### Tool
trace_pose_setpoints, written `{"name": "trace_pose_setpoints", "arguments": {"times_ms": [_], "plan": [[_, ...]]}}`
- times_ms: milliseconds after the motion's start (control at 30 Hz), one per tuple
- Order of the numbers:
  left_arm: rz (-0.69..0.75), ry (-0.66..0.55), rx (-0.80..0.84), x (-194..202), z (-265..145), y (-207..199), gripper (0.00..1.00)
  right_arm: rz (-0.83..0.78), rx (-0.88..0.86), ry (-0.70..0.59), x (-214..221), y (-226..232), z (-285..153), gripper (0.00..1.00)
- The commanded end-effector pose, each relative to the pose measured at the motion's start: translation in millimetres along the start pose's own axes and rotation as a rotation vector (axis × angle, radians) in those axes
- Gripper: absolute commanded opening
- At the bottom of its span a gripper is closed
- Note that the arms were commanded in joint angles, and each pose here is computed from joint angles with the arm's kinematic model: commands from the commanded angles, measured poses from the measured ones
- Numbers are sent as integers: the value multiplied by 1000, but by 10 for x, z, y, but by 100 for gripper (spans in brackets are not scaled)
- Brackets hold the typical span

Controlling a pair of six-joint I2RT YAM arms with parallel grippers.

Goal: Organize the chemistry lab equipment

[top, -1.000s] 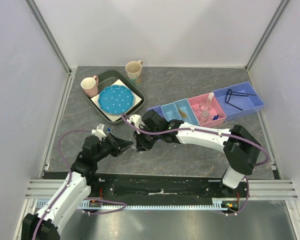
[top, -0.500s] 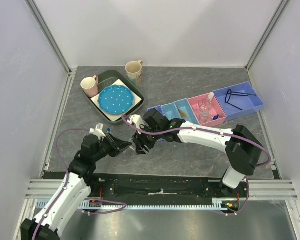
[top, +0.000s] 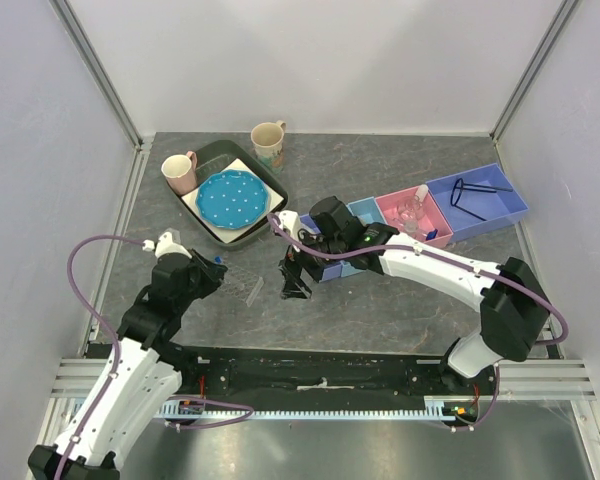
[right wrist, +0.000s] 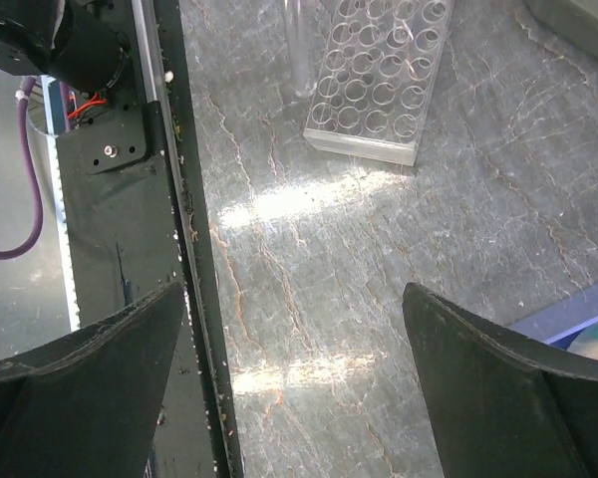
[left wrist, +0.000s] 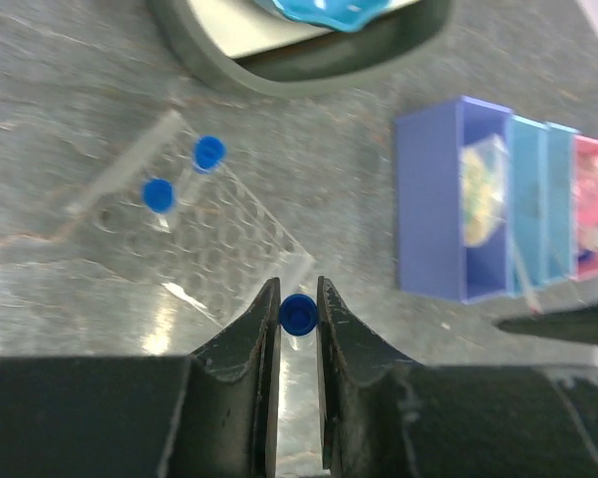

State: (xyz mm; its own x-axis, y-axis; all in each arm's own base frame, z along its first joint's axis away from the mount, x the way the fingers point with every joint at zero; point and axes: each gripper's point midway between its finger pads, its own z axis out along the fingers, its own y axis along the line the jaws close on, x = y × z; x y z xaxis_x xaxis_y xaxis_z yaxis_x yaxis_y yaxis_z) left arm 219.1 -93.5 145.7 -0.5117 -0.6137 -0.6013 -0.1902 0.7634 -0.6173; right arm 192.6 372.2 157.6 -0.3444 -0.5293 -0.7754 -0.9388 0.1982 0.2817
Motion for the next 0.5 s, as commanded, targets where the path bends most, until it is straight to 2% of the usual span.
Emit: {"name": "trace_pose_setpoints", "arguments": {"times_ms": [0, 467], "plan": [[144, -134, -173, -330, 26, 268, 2, -69, -41, -78, -234, 113, -155, 98], [208, -240, -289, -487, 167, 513, 2, -59, -62, -82, -257, 124, -147, 98]]}}
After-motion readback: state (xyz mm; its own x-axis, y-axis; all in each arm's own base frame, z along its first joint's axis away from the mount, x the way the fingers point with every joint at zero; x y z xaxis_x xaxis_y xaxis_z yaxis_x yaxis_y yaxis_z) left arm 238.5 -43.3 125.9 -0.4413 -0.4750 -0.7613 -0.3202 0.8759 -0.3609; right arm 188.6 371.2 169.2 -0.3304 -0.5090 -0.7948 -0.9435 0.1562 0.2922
